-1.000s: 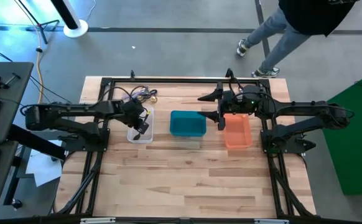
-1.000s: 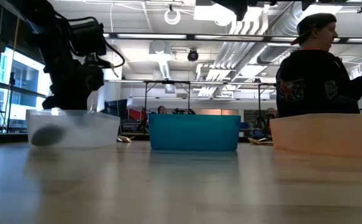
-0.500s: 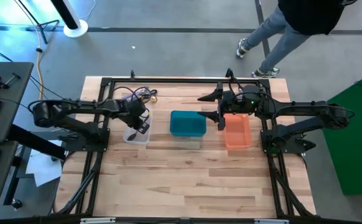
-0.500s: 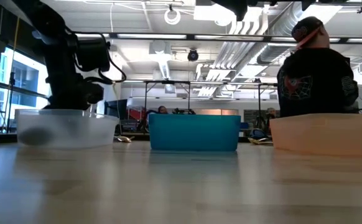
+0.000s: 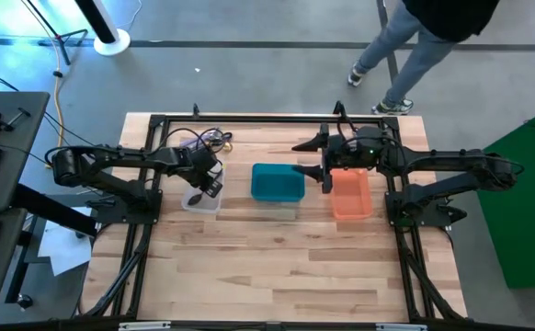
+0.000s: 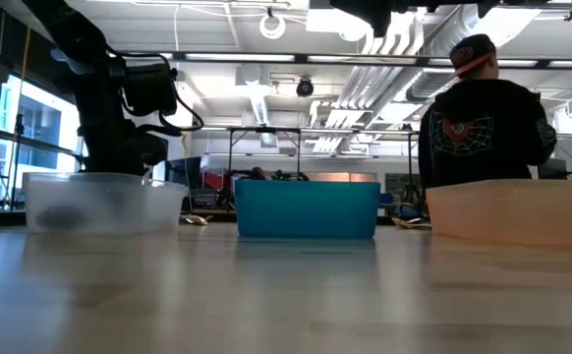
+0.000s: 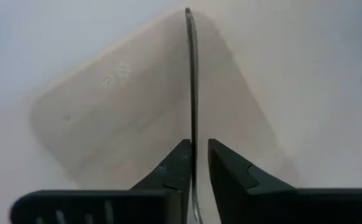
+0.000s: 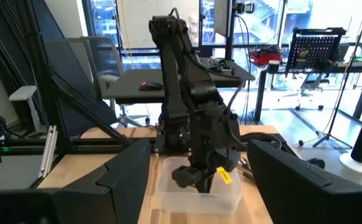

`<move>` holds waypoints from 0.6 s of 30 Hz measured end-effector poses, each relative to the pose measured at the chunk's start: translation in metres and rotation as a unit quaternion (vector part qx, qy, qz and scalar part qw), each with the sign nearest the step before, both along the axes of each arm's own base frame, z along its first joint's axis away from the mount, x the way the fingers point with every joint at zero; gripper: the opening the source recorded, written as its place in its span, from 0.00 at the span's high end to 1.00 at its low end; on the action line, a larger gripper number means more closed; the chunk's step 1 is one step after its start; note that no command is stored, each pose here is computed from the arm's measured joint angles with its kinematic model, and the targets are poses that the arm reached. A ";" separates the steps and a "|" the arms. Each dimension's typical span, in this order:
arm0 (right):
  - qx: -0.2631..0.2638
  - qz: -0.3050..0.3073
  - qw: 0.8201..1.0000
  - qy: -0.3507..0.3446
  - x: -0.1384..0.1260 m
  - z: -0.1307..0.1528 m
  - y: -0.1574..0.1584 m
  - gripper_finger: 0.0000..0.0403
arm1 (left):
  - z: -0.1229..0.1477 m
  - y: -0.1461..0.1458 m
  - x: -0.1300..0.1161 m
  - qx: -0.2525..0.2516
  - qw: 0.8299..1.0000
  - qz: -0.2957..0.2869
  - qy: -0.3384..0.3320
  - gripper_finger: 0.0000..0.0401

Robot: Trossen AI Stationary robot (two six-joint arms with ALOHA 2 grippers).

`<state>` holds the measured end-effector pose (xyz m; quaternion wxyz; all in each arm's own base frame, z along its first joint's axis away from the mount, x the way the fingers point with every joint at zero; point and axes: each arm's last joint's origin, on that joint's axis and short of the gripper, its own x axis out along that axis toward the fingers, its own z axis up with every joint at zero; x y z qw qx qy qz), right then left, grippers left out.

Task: Sort silverware by color (type)
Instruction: Put the black spoon into the transparent bin

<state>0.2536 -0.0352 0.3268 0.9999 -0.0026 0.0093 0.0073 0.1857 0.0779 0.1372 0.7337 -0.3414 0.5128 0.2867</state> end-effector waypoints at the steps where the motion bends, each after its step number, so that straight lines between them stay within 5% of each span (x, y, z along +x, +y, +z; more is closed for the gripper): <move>1: 0.000 0.000 1.000 0.001 0.000 0.000 0.000 0.37 | 0.000 0.000 0.000 0.001 1.000 -0.002 0.000 0.84; 18: 0.000 -0.001 1.000 0.002 0.000 0.000 0.000 0.37 | 0.023 0.003 0.009 -0.005 0.999 -0.038 -0.006 0.64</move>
